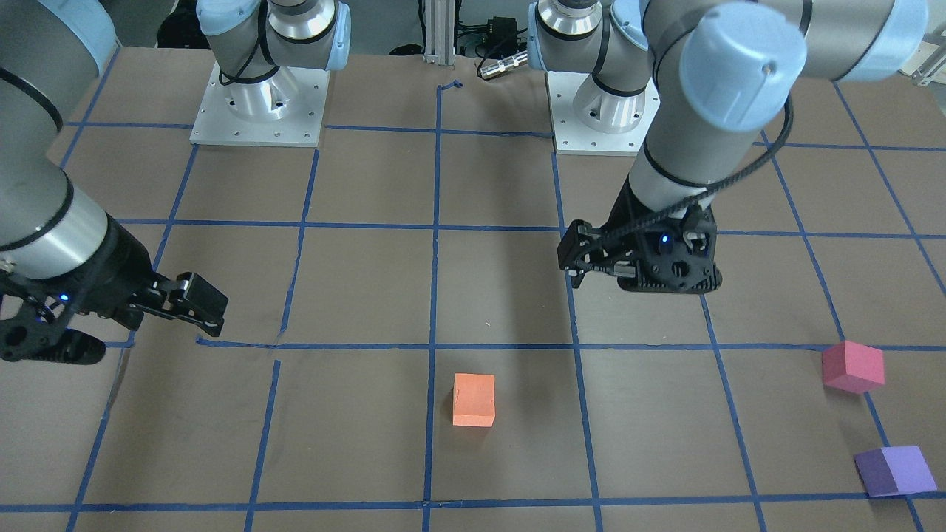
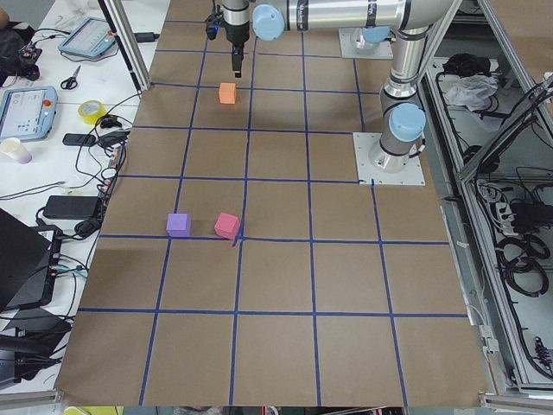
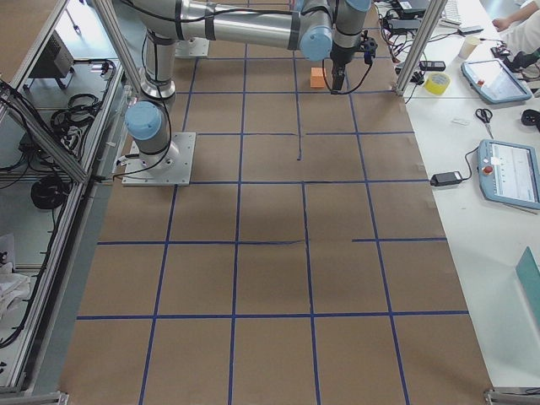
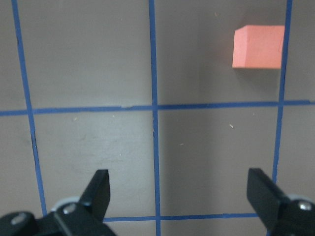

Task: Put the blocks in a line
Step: 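Withdraw the right gripper while the left gripper reaches toward the orange cube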

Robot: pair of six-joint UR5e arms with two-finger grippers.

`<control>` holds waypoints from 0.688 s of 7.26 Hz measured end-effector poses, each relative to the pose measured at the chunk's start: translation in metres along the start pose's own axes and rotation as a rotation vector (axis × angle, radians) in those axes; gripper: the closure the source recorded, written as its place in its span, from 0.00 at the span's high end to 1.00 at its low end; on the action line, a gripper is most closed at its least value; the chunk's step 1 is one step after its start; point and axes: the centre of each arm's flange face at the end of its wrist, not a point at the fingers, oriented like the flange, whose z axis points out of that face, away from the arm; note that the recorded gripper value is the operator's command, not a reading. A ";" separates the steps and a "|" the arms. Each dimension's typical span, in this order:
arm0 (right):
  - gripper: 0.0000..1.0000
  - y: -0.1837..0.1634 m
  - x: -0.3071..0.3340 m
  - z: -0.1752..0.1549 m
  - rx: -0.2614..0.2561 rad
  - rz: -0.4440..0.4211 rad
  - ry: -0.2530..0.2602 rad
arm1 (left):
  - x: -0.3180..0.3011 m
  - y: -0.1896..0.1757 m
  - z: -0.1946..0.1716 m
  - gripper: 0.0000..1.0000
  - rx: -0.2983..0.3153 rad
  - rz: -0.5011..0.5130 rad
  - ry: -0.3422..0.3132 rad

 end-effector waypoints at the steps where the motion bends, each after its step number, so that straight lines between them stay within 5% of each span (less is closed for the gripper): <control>1: 1.00 0.017 0.004 -0.023 0.009 -0.014 0.001 | 0.006 -0.024 0.034 1.00 0.021 0.007 0.000; 5: 1.00 0.051 -0.021 -0.042 -0.018 -0.071 0.049 | 0.065 -0.086 0.125 1.00 0.082 -0.018 0.006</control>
